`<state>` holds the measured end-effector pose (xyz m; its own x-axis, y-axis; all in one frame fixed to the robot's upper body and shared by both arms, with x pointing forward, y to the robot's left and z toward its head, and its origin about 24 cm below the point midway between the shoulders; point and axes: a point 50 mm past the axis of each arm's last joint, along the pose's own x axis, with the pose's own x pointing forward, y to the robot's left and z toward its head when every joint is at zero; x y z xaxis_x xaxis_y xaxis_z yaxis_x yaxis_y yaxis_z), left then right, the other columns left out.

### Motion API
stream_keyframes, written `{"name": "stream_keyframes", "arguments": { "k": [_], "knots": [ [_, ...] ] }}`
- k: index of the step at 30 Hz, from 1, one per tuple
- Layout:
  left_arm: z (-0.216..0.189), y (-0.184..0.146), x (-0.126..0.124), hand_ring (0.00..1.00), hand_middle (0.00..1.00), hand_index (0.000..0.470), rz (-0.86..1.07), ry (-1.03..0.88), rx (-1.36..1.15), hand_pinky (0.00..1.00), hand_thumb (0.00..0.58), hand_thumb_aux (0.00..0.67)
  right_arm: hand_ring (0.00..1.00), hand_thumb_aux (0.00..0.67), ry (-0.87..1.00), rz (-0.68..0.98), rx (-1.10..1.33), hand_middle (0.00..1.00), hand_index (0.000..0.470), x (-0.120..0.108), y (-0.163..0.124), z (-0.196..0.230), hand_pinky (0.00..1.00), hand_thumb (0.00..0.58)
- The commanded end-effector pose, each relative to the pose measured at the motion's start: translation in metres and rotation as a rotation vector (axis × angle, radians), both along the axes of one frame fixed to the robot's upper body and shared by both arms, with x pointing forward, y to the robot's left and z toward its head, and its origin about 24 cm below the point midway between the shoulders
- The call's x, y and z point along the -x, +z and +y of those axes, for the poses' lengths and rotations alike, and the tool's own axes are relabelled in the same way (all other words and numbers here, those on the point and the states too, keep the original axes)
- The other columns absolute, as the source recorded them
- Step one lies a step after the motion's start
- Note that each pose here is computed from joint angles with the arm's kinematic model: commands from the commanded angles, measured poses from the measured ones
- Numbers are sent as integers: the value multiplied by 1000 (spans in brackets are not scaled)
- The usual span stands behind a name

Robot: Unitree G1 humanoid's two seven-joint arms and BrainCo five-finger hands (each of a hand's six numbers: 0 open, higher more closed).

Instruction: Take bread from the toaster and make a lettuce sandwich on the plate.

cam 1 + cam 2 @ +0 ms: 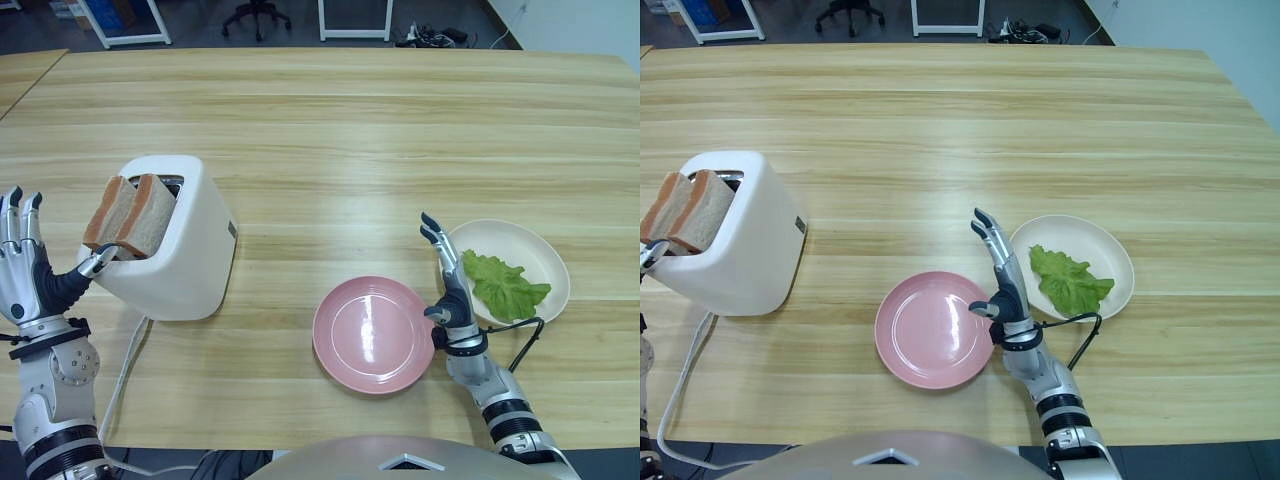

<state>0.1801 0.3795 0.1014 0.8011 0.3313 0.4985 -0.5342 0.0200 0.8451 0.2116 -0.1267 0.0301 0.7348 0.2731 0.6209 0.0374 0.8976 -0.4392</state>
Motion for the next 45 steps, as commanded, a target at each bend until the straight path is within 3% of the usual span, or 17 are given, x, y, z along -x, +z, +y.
{"name": "stream_keyframes", "arguments": {
  "k": [1, 13, 15, 16, 18, 19, 20, 26, 28, 29, 41, 45],
  "knots": [
    [8, -5, 3, 0, 0, 0, 75, 25, -2, 0, 0, 0, 0, 0, -10, 53, 25, 0, 0, 2, -12, 0, 0, 0],
    [-9, 8, -22, 0, 0, 4, 232, -121, -68, 0, 9, 5, 0, 0, -16, 45, 43, 0, 0, 1, -16, 2, 0, 0],
    [-10, 7, -26, 0, 0, 101, 274, -143, -71, 0, 223, 145, 0, 0, -15, 45, 48, 0, 0, 0, -17, 3, 0, 0],
    [-10, 6, -27, 0, 0, 238, 294, -148, -68, 0, 438, 339, 0, 0, -15, 45, 50, 0, 0, 0, -17, 3, 0, 0],
    [-10, 1, -27, 0, 0, 315, 341, -160, -56, 0, 517, 449, 0, 0, -15, 45, 54, 0, 0, 1, -18, 4, 0, 0],
    [-10, -1, -27, 0, 0, 402, 357, -164, -50, 0, 568, 573, 0, 0, -15, 45, 56, 0, 0, 1, -19, 4, 0, 0],
    [-10, -2, -27, 0, 0, 470, 369, -168, -46, 0, 580, 670, 0, 0, -15, 44, 56, 0, 0, 1, -19, 4, 0, 0],
    [-19, -6, -29, 31, 31, 470, 401, -262, -13, 31, 580, 670, 0, 0, -15, 46, 62, 0, 0, 1, -20, 4, 0, 0],
    [-24, -6, -31, 796, 796, 470, 369, -293, 2, 796, 580, 670, 0, 0, -15, 48, 64, 0, 0, 1, -21, 4, 0, 0],
    [-25, -2, -31, 1000, 1000, 470, 328, -298, 6, 1000, 580, 670, 0, 0, -14, 49, 65, 0, 0, 1, -21, 4, 0, 0],
    [-24, 56, -43, 1000, 1000, 470, -499, -219, 120, 1000, 580, 670, 0, 0, -60, 43, 37, 0, 0, -1, -19, -2, 0, 0],
    [-54, 85, -36, 1000, 1000, 470, -807, -417, 279, 1000, 580, 670, 0, 0, -105, 19, 18, 0, 0, -3, -14, -12, 0, 0]
  ]
}}
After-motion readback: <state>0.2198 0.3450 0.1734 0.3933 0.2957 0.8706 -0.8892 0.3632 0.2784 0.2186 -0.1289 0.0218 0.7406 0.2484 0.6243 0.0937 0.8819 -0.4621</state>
